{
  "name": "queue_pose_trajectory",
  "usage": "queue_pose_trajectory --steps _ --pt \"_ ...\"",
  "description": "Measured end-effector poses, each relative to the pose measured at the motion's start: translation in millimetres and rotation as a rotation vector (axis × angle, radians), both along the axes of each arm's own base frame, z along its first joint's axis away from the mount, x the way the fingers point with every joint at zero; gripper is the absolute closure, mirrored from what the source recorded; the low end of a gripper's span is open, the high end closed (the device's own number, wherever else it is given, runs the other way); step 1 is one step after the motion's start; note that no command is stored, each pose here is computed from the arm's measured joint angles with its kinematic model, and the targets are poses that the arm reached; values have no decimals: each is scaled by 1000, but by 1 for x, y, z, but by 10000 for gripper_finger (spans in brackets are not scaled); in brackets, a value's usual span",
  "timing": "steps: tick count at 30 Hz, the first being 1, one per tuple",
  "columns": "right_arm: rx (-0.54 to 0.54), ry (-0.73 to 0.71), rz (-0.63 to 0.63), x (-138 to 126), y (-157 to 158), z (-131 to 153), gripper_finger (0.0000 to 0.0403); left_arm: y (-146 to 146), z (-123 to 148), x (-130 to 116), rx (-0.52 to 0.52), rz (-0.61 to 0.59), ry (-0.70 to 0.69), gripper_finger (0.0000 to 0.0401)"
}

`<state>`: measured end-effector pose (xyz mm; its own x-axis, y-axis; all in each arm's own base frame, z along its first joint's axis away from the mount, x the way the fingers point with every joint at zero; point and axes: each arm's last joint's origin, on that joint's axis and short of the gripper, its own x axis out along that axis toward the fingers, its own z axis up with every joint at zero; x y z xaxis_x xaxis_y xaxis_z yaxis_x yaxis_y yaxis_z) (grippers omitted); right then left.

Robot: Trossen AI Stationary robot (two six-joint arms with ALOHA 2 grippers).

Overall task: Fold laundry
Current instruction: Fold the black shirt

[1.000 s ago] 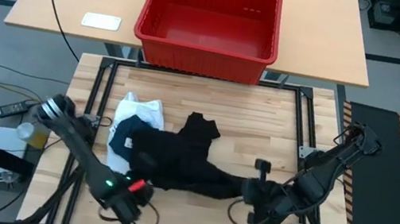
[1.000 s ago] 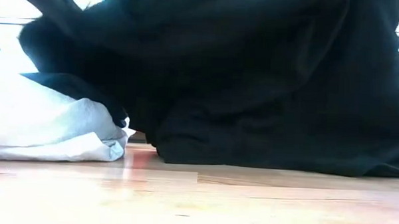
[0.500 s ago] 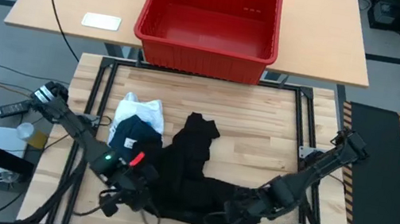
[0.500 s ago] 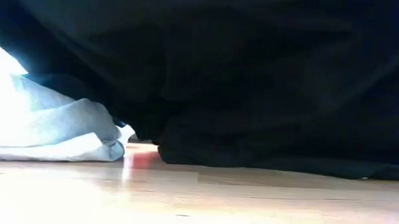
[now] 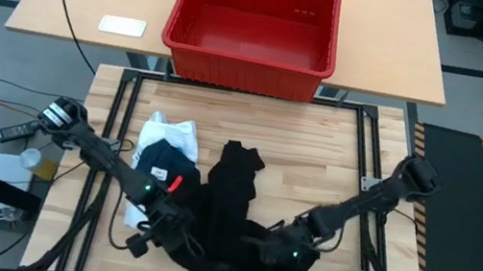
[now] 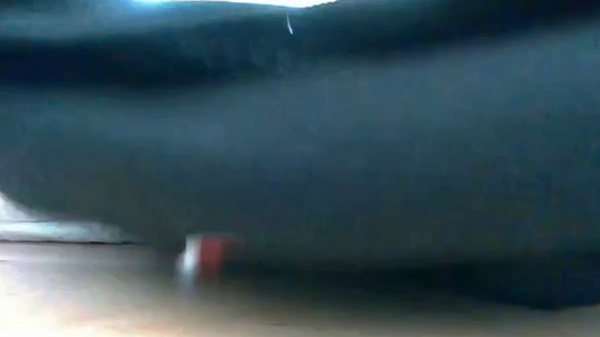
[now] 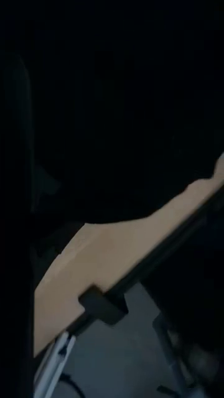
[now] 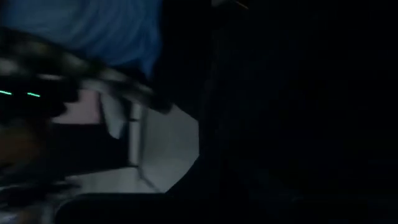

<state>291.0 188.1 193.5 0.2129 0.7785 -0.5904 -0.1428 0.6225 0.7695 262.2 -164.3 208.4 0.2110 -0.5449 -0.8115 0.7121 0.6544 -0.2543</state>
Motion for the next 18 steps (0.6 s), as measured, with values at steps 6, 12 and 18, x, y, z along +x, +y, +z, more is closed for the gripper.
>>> queue_pose_trajectory --steps 6,12,18 --pt "189 -47 -73 -6 -33 -34 388 19 -7 7 -6 34 9 399" --pt "244 56 -235 -21 -63 -62 366 43 -5 23 -24 142 -28 377" --pt "297 184 -227 -28 -77 -71 302 63 -6 29 49 244 -32 282"
